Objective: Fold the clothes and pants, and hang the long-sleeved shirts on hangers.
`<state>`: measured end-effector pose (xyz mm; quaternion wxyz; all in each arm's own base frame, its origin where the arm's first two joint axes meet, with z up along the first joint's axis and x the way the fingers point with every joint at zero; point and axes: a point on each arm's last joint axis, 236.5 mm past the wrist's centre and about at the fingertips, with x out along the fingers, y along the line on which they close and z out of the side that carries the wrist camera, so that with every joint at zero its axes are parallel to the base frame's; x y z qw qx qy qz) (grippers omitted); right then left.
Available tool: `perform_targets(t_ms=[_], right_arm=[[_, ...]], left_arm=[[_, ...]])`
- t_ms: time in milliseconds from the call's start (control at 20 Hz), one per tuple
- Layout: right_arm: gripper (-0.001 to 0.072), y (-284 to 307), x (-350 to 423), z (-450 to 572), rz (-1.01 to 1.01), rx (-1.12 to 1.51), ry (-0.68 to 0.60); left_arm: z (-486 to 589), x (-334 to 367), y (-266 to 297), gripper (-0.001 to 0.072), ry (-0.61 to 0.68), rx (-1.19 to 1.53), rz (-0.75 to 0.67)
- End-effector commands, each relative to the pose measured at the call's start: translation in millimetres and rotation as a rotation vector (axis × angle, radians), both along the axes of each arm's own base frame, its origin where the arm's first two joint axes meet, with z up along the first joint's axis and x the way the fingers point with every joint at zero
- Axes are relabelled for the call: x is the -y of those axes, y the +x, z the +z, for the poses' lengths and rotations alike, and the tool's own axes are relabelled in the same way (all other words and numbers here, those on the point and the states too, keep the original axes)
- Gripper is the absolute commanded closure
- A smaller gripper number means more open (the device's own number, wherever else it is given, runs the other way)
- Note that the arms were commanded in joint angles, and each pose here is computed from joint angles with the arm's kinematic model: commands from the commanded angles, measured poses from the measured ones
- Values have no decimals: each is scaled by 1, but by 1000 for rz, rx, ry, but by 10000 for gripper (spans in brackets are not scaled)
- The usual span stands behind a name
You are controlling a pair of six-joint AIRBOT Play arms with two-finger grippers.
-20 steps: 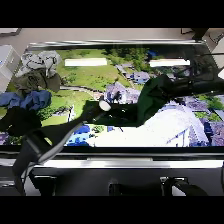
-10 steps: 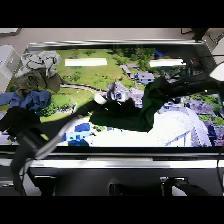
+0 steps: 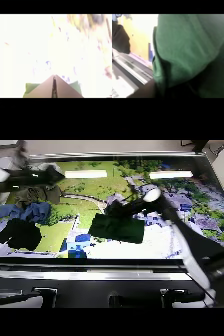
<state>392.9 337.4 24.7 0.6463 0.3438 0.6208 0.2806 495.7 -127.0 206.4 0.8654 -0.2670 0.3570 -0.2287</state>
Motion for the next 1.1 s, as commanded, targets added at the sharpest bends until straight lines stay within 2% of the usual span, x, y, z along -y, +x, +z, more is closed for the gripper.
perform_targets(t_ms=[0,150,250,300,400,500,550,650,800,1000,1050], right_arm=[[36,-6,-75,-53,-71,-145,139],[24,1,-63,-39,-44,-131,196],[24,18,-5,-18,-24,-64,144],[24,26,40,-10,-32,-37,71],[24,29,149,-15,-87,-42,-177],[32,1,258,-34,-140,-157,-448],[37,-21,290,-47,-154,-240,-508],[60,-50,287,-77,-150,-342,-442],[75,-40,229,-102,-180,-246,-222],[76,-24,187,-115,-196,-206,-135],[105,-21,177,-118,-195,-204,-119]], left_arm=[[54,-38,-27,688,56,115,58],[45,-33,-35,688,76,80,19],[36,-37,-39,688,115,57,14],[32,-41,-39,688,137,51,18],[31,-43,-38,688,148,50,22],[31,-43,-39,687,147,50,22],[31,-43,-38,687,147,50,22],[30,-43,-38,687,147,48,22],[30,-39,-39,687,144,46,17],[30,-28,-41,687,143,49,-8],[30,-25,-41,687,142,50,-13]])
